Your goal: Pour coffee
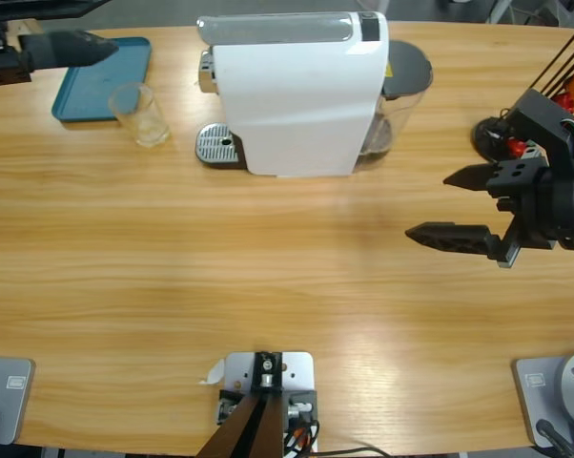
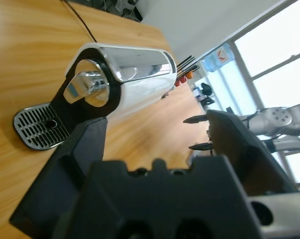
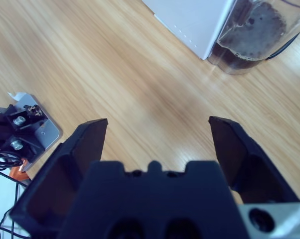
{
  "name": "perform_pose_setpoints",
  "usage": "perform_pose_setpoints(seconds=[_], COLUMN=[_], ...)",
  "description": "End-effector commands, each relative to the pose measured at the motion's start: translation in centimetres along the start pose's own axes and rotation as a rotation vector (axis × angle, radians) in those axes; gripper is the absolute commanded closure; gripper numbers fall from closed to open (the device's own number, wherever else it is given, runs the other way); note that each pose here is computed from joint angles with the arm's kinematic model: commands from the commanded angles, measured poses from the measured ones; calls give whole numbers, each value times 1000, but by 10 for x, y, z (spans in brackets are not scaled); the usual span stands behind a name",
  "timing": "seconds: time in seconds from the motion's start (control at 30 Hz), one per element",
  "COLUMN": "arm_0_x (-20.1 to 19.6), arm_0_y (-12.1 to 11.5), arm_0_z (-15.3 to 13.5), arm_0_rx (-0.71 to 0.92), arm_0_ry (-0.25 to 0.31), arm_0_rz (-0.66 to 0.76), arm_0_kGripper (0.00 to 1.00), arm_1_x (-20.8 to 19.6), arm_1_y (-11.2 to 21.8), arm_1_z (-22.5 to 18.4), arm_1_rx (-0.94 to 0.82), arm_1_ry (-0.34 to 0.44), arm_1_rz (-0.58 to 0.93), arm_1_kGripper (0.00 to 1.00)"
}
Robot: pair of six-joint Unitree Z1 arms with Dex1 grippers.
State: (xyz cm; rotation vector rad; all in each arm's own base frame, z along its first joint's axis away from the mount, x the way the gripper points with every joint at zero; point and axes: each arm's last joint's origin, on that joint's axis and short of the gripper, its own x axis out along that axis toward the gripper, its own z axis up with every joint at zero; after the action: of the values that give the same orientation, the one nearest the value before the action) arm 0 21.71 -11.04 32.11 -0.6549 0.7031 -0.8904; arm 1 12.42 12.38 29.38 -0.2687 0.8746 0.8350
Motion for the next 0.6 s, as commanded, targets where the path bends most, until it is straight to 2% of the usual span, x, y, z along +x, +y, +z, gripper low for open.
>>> perform_pose_setpoints(seconds=[0.03,0.23,0.47,0.6], arm_0_x=[47,69,69,60], arm_0_y=[39,40,51,48], arm_0_z=[30,60,43,35], arm_0_rx=[-126,-149,-202,-252], arm_0_ry=[96,116,157,159], arm_0_rz=[-138,-228,-212,-200], arm_0_kGripper=[193,230,230,230], arm_1_x=[4,5,4,4], arm_1_y=[1,1,1,1], arm_1_z=[-8,-7,-8,-8], arm_1_rx=[7,7,7,7], arm_1_ry=[22,25,23,22], arm_1_rz=[-2,-2,-2,-2], arm_1_kGripper=[110,110,110,110])
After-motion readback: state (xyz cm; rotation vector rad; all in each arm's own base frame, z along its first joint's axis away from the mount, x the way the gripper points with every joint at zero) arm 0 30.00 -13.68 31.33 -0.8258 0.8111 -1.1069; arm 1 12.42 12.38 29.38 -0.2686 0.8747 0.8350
